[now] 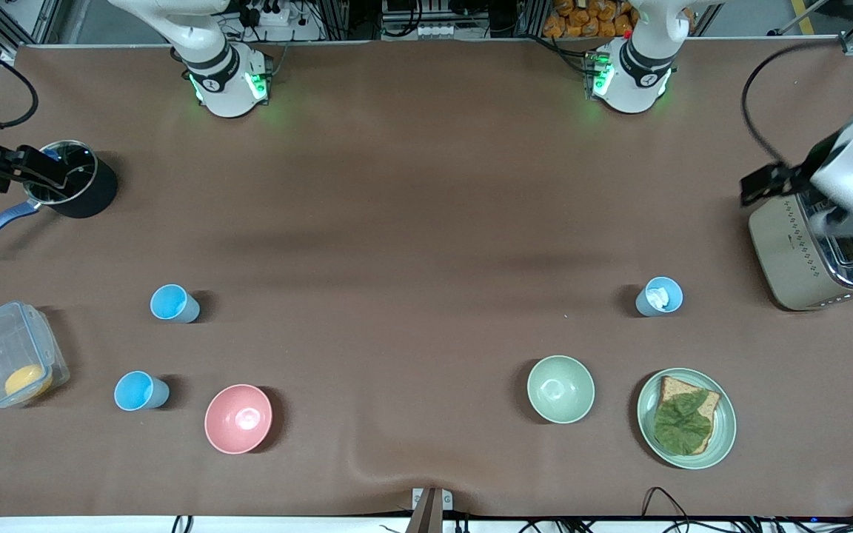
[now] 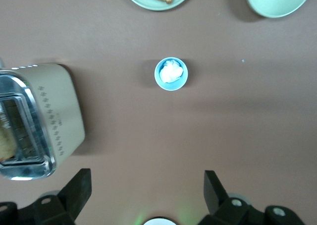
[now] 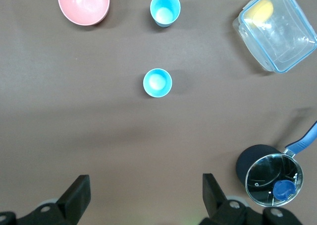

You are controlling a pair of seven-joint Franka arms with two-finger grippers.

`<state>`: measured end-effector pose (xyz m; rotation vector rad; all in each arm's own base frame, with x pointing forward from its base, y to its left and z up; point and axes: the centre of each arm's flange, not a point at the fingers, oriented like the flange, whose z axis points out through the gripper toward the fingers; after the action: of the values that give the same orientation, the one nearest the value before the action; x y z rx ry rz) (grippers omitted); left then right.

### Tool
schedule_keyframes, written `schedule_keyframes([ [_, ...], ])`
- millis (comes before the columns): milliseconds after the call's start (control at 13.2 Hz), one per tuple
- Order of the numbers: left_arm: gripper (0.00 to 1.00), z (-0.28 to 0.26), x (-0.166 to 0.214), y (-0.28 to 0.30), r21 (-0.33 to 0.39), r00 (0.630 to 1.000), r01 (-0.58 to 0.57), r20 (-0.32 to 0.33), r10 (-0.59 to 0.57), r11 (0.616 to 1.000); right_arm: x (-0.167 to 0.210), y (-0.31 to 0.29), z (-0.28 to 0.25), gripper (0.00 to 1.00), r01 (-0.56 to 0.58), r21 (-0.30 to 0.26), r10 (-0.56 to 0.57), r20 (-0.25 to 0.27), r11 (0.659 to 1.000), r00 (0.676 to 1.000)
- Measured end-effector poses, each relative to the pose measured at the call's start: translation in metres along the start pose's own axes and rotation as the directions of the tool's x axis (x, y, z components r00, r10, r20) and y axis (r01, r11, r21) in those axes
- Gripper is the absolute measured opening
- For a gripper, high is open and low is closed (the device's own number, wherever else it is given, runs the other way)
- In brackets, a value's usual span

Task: Stack blue cups with both arms
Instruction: 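Reach the left gripper down to the blue cup beside the toaster, then grasp the blue cup with the left gripper while the right gripper reaches another cup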

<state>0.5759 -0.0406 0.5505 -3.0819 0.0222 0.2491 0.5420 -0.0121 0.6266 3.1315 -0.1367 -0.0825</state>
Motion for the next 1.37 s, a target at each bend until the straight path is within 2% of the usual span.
schedule_keyframes([
  [152,1.0,0.059,0.029,-0.008,-0.014,1.0,0.01,0.03,-0.01,1.0,0.0,0.001,0.001,1.0,-0.001,0.0,0.001,0.002,1.0,1.0],
  [303,1.0,0.121,0.054,-0.015,-0.032,0.999,0.022,0.033,-0.02,0.999,0.0,0.004,0.003,1.0,-0.007,0.0,0.007,0.012,1.0,1.0],
  [379,1.0,0.153,0.064,-0.018,-0.042,0.999,0.027,0.034,-0.026,0.999,-0.001,0.004,0.009,1.0,-0.007,-0.002,0.007,0.043,1.0,0.999],
  [531,1.0,0.212,0.079,-0.022,-0.062,0.999,0.035,0.023,-0.034,0.997,-0.008,0.003,0.031,1.0,-0.002,-0.01,0.004,0.183,1.0,0.983],
  [607,1.0,0.234,0.084,-0.022,-0.07,0.999,0.037,0.025,-0.035,0.997,-0.009,0.002,0.04,1.0,0.002,-0.013,0.001,0.233,1.0,0.972],
  [683,1.0,0.249,0.088,-0.022,-0.075,0.999,0.038,0.026,-0.036,0.996,-0.008,0.001,0.048,1.0,0.005,-0.014,-0.001,0.26,1.0,0.965],
  [1062,1.0,0.293,0.098,-0.018,-0.092,0.999,0.036,0.036,-0.033,0.995,-0.001,0.003,0.069,1.0,0.001,-0.017,0.004,0.321,1.0,0.947],
  [1214,0.96,0.303,0.1,-0.017,-0.095,0.999,0.034,0.042,-0.03,0.995,0.002,0.006,0.078,1.0,-0.004,-0.018,0.01,0.347,1.0,0.938],
  [1366,0.73,0.307,0.102,-0.016,-0.099,0.999,0.03,0.029,-0.027,0.995,0.004,0.011,0.088,1.0,-0.015,-0.018,0.021,0.367,1.0,0.93],
])
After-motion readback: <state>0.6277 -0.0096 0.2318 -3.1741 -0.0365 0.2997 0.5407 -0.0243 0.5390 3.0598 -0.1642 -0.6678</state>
